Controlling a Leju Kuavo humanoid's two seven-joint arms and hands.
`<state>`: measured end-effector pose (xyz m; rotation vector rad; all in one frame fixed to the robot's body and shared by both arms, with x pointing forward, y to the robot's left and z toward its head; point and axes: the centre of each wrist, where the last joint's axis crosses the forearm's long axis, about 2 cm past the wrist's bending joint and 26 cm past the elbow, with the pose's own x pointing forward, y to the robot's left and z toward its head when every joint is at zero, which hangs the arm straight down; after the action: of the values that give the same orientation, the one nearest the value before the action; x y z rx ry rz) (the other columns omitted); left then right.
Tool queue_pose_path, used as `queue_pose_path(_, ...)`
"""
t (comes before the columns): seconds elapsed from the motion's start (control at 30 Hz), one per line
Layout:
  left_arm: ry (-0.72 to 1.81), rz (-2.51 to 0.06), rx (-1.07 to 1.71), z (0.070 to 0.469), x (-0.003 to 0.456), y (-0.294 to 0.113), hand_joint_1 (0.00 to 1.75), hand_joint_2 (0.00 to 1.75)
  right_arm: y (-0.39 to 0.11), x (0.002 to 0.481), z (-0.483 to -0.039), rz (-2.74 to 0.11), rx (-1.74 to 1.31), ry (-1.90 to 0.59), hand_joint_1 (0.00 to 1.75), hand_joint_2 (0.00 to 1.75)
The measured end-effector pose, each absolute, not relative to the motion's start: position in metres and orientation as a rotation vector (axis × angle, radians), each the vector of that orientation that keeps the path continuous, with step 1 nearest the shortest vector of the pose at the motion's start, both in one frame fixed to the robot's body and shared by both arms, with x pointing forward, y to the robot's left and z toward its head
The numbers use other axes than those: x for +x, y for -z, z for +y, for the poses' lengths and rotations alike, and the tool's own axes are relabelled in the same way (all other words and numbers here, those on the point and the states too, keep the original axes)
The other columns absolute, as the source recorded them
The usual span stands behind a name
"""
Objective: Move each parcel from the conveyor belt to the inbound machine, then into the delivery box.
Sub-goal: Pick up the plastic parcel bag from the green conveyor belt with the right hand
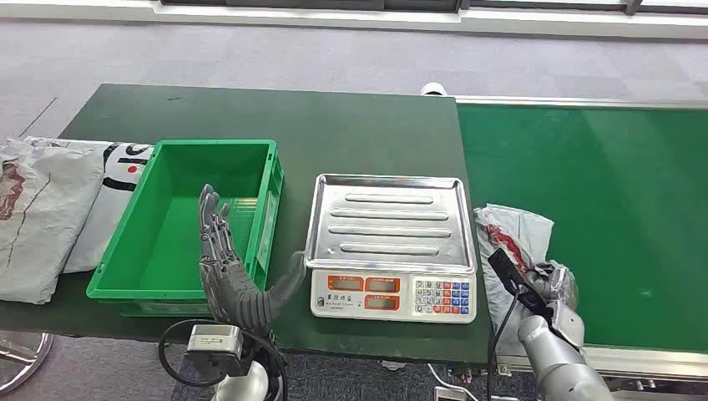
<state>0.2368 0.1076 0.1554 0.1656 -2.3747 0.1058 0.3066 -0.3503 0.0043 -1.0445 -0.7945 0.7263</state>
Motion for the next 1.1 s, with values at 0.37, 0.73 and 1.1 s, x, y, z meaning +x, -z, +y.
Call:
queue_pose_path(0.37,-0.074,-2.385,0.182,0.107,0.236,-0.154,0.0,1.75,-0.007,0.309,-0.342,-0.883,-1.135,-0.715,1.75,1.75)
queue_pose_path(0.73,-0.075,-2.371,0.203,0.111,0.235,-0.15,0.0,1.75,-0.031,0.324,-0.335,-1.117,-1.254,-0.679,1.75,1.75)
queue_pose_path(1.1,-0.074,-2.368,0.205,0.111,0.235,-0.149,0.0,1.75,-0.05,0.328,-0.323,-1.24,-1.329,-0.643,1.75,1.75)
